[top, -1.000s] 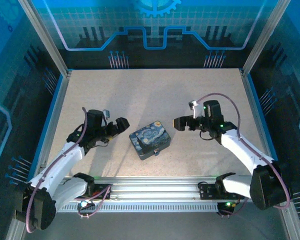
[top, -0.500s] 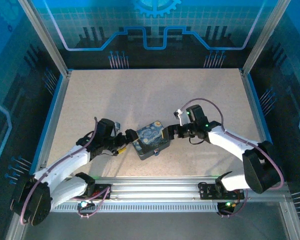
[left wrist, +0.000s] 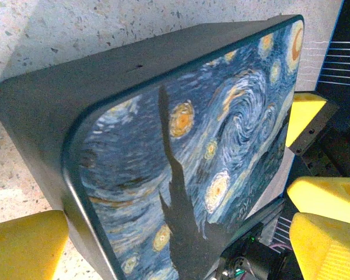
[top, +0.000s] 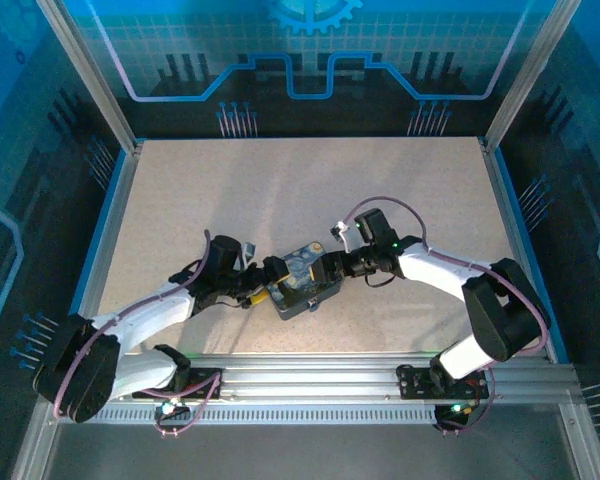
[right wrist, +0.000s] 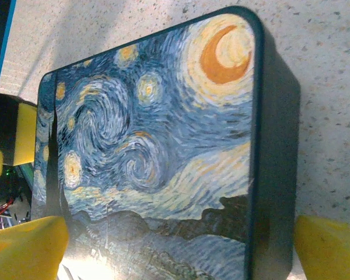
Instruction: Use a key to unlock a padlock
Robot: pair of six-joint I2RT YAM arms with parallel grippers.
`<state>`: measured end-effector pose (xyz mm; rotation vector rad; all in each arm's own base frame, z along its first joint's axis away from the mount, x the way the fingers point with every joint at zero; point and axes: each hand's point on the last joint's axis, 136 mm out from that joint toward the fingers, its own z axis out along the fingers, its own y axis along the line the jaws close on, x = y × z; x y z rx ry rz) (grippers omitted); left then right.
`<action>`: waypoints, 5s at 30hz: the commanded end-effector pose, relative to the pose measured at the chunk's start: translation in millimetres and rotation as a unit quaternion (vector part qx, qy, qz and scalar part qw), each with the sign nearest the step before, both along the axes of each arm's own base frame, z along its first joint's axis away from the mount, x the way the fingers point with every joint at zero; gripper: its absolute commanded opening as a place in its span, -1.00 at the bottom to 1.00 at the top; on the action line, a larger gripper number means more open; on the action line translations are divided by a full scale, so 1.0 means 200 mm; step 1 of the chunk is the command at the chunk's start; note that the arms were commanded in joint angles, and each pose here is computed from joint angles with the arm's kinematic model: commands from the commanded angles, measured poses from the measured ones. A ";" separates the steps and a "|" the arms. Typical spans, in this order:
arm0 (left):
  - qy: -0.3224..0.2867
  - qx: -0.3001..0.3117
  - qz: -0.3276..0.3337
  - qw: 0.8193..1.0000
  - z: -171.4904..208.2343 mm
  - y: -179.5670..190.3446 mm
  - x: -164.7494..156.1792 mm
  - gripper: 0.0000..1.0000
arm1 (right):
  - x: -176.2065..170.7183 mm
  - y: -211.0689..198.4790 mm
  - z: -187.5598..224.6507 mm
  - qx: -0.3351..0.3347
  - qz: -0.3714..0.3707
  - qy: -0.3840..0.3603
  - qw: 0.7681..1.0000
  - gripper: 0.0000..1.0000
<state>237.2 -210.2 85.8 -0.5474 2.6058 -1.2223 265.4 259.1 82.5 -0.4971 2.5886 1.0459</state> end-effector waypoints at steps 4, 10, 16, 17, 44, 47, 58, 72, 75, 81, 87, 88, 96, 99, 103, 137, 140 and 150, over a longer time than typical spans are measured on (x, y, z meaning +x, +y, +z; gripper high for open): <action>-0.033 0.001 -0.018 0.999 0.08 -0.05 0.09 0.98 | -0.03 0.05 0.04 0.015 0.020 0.013 1.000 0.85; -0.034 0.011 -0.022 0.999 0.06 -0.07 0.17 0.98 | -0.04 0.06 0.06 0.022 0.024 0.016 0.999 0.74; -0.052 0.019 -0.019 0.998 0.09 -0.04 0.32 0.98 | -0.02 0.07 0.07 0.024 0.019 0.013 0.999 0.74; -0.057 0.024 -0.020 0.998 0.09 -0.04 0.35 0.98 | -0.02 0.07 0.07 0.025 0.019 0.012 0.999 0.74; -0.106 0.085 0.021 0.991 0.14 0.20 0.78 0.98 | 0.13 -0.09 0.05 -0.039 -0.094 -0.025 0.995 0.82; -0.120 0.100 0.041 0.987 0.20 0.29 0.77 0.98 | 0.15 -0.19 0.07 -0.052 -0.122 -0.032 0.991 0.82; -0.183 0.123 0.075 0.972 0.40 0.43 0.57 0.98 | 0.32 -0.46 0.07 -0.118 -0.214 -0.003 0.970 0.86; -0.194 0.152 0.080 0.966 0.44 0.50 0.44 0.98 | 0.61 -0.61 -0.15 -0.149 -0.336 0.054 0.928 0.16; -0.195 0.151 0.082 0.966 0.44 0.51 0.44 0.98 | 0.63 -0.64 -0.17 -0.163 -0.350 0.056 0.921 0.11; -0.193 0.152 0.082 0.966 0.43 0.51 0.44 0.98 | 0.65 -0.65 -0.21 -0.174 -0.356 0.068 0.916 0.01; -0.190 0.150 0.080 0.967 0.42 0.50 0.44 0.98 | 0.66 -0.67 -0.26 -0.190 -0.362 0.079 0.909 -0.04; -0.190 0.149 0.080 0.967 0.42 0.50 0.45 0.98 | 0.66 -0.67 -0.27 -0.192 -0.363 0.082 0.908 -0.05; -0.187 0.150 0.079 0.968 0.40 0.50 0.45 0.98 | 0.68 -0.64 -0.32 -0.189 -0.356 0.091 0.911 -0.14; -0.186 0.151 0.079 0.968 0.40 0.50 0.45 0.98 | 0.69 -0.63 -0.34 -0.188 -0.350 0.095 0.913 -0.19; -0.184 0.152 0.077 0.968 0.39 0.50 0.45 0.98 | 0.69 -0.62 -0.36 -0.192 -0.343 0.099 0.914 -0.25; -0.188 0.128 0.073 0.971 0.44 0.46 0.48 0.98 | 0.62 -0.68 -0.20 -0.234 -0.305 0.023 0.923 -0.92; -0.187 0.094 0.071 0.975 0.49 0.41 0.47 0.98 | 0.61 -0.64 -0.13 -0.222 -0.282 -0.012 0.933 -0.94; -0.181 -0.017 0.030 0.983 0.66 0.15 0.43 0.84 | 0.47 -0.40 0.24 -0.129 -0.160 -0.190 0.960 -0.98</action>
